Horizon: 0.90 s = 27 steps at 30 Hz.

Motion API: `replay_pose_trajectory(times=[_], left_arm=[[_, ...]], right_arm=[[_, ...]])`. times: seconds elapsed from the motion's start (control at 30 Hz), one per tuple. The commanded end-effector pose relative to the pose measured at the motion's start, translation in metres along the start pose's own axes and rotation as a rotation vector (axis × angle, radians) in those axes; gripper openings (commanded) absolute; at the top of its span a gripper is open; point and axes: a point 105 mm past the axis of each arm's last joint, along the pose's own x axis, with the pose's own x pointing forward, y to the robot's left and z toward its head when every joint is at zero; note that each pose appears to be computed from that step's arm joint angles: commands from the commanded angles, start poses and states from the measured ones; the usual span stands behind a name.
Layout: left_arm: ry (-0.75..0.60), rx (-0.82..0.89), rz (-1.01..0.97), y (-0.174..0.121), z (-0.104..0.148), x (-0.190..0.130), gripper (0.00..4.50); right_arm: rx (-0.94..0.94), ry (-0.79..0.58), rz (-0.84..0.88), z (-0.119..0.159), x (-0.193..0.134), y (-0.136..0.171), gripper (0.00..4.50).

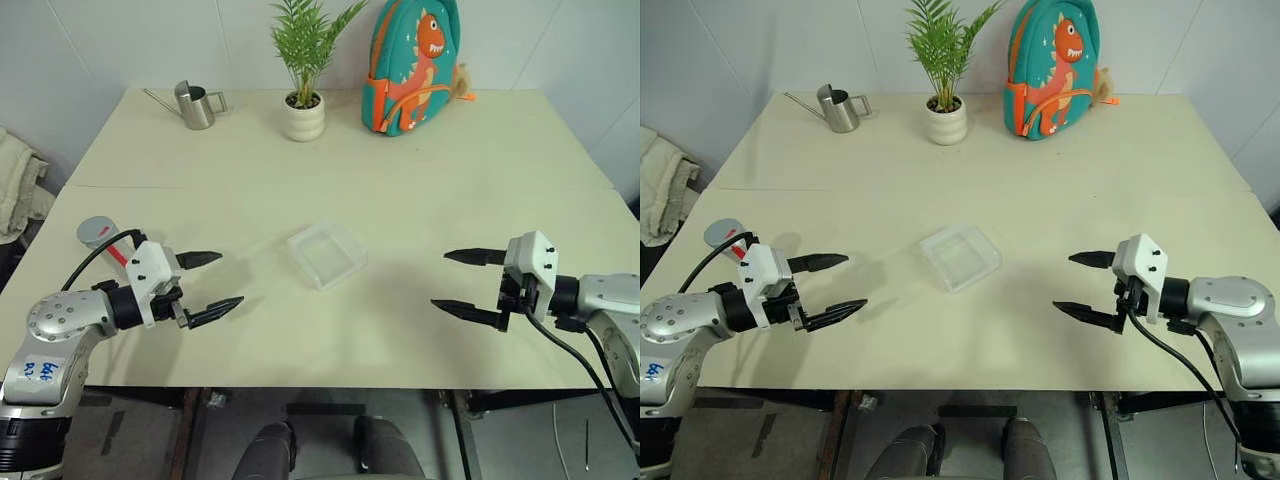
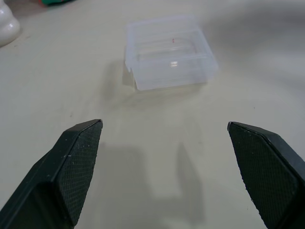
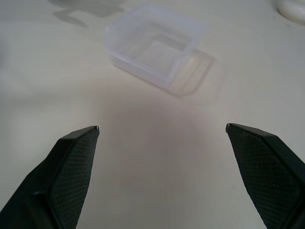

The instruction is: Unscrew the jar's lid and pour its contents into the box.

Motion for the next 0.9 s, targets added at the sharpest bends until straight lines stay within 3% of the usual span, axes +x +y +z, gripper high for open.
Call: replay_pose_trajectory(times=[0.03, 0.17, 0.33, 0.47, 0.67, 0.9], left_arm=[[-0.005, 0.047, 0.039, 0.005, 0.011, -0.011, 4.48], [0.017, 0.004, 0.172, 0.009, -0.004, -0.026, 4.48], [0.043, -0.056, 0.443, 0.004, -0.028, -0.054, 4.48], [0.05, -0.158, 0.722, -0.006, -0.044, -0.073, 4.48], [-0.018, -0.3, 1.31, 0.006, -0.056, -0.098, 4.48], [-0.131, -0.242, 1.354, 0.028, -0.027, -0.058, 4.48]], right_arm=[[-0.029, -0.03, 0.002, 0.01, -0.001, 0.0, 4.5], [0.001, -0.046, 0.055, 0.007, 0.013, 0.005, 4.5], [-0.009, -0.124, 0.139, 0.024, 0.038, 0.01, 4.5], [-0.021, -0.214, 0.199, 0.045, 0.063, 0.013, 4.5], [-0.031, -0.341, 0.266, 0.077, 0.095, 0.022, 4.5], [-0.032, -0.382, 0.276, 0.094, 0.114, 0.03, 4.5]])
